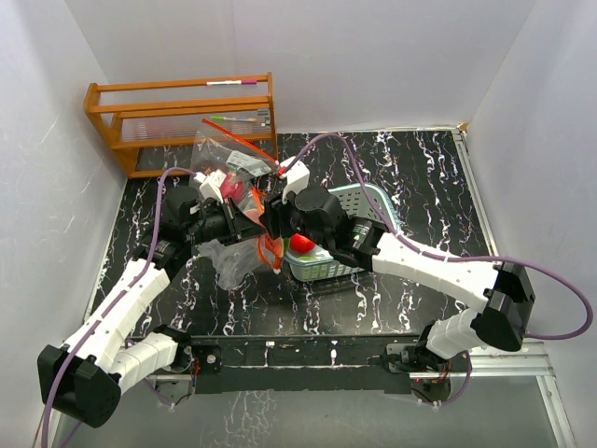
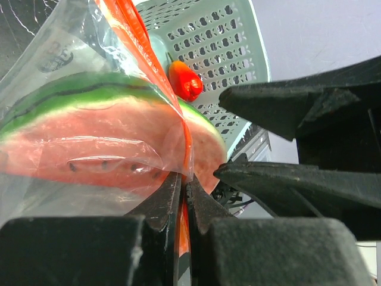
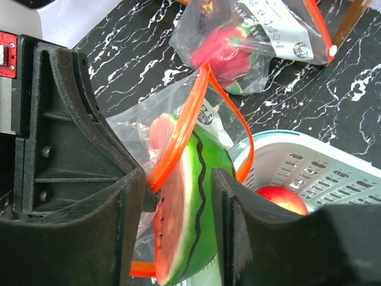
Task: Place the food in the zip-top bag and seal the zipper
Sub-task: Place the fake fruit in the zipper food storage bag.
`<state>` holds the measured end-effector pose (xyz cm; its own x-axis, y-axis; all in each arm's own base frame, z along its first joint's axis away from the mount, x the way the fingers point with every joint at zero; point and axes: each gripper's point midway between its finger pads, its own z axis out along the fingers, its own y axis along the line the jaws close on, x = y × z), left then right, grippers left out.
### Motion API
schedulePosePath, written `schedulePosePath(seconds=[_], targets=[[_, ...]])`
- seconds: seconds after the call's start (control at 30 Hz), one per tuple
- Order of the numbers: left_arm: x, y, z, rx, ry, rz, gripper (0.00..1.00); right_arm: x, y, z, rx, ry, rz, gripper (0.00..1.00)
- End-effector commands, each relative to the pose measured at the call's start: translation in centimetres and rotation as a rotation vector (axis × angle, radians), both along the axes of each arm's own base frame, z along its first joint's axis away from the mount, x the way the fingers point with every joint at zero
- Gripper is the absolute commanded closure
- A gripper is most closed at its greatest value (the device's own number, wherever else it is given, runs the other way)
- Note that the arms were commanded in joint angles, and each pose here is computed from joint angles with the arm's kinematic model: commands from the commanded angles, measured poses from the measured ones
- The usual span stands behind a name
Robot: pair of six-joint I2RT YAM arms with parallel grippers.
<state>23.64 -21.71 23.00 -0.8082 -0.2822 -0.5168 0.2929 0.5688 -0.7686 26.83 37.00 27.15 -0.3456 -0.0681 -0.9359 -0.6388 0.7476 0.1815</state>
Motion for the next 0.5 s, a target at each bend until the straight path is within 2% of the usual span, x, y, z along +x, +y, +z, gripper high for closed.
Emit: schedulePosePath(seconds=[0.0,0.2,0.33,0.47], targets=[[-1.1,-0.1,0.6,-0.008,-0.02,-0.034,1.0,0.6,-0.2,4.8,0.093,-0.082,-0.036,0.46],[-1.1,0.6,0.4,0.032,-0.028,-0.011,1.0,0.8,-3.8,3.9,0.028,-0.073,-0.162,0.44],[-1.1,0.5,0.1,0.028,-0.021,-0.014,1.0,-0.5,-5.4,2.4,0.009,-0.037,-0.154,0.46],[-0.9,0.4,0.6,0.025,-0.03,-0.016,1.0,-1.8,-6.2,0.4,-0.016,0.01,-0.13,0.6]])
